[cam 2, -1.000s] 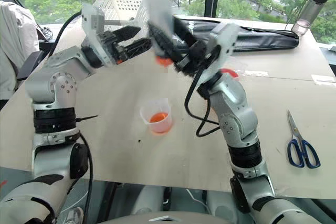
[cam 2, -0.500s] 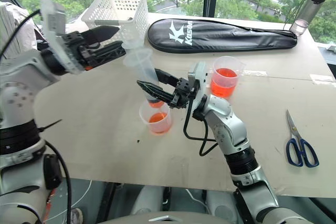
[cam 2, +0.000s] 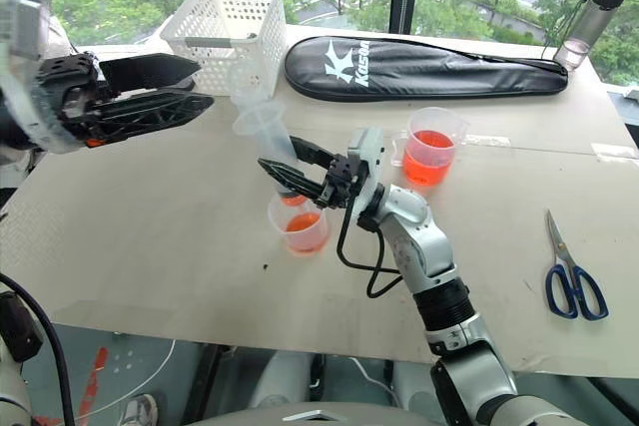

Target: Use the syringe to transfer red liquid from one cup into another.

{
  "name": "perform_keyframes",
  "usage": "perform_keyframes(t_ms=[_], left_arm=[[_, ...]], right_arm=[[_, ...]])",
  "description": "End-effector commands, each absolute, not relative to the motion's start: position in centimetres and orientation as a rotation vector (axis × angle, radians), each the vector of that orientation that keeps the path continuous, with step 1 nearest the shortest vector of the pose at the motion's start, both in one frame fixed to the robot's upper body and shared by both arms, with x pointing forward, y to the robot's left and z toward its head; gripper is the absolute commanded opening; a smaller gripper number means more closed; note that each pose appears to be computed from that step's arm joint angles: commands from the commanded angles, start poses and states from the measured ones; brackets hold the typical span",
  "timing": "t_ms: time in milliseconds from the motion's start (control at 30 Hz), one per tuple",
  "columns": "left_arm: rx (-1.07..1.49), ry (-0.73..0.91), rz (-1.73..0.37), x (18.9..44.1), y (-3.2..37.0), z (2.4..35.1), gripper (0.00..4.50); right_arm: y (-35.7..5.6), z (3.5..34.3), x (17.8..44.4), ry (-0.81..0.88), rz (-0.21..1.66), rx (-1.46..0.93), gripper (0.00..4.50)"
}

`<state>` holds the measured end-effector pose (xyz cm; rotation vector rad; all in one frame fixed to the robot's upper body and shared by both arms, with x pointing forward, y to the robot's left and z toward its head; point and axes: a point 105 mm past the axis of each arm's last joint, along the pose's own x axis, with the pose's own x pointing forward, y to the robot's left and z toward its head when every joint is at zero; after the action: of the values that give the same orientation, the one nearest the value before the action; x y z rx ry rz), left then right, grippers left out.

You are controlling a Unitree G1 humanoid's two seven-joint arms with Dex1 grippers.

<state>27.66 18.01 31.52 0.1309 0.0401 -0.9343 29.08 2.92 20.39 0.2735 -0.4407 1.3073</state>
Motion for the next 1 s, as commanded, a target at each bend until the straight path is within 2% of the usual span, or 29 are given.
perform_keyframes(t_ms=[33, 233, 433, 567, 1000], left_arm=[[0.188, -0.055, -0.844, 28.6, 17.6, 33.1, 4.25], [0.126, -0.071, -0.857, 28.4, 16.2, 33.8, 4.25], [0.069, 0.036, -0.902, 26.6, 18.8, 33.3, 4.25], [0.063, 0.033, -0.922, 26.0, 18.4, 33.7, 4.25], [0.066, -0.004, -0.776, 28.2, 16.4, 32.8, 4.25]], right_arm=[[2.9, 21.9, 28.9, -0.519, 1.306, 0.247, 1.41], [2.9, 22.0, 29.1, -0.531, 1.287, 0.229, 1.41], [3.0, 22.0, 29.5, -0.523, 1.262, 0.237, 1.40], [2.9, 21.9, 29.6, -0.520, 1.256, 0.229, 1.40], [3.1, 21.9, 29.4, -0.520, 1.261, 0.212, 1.40]])
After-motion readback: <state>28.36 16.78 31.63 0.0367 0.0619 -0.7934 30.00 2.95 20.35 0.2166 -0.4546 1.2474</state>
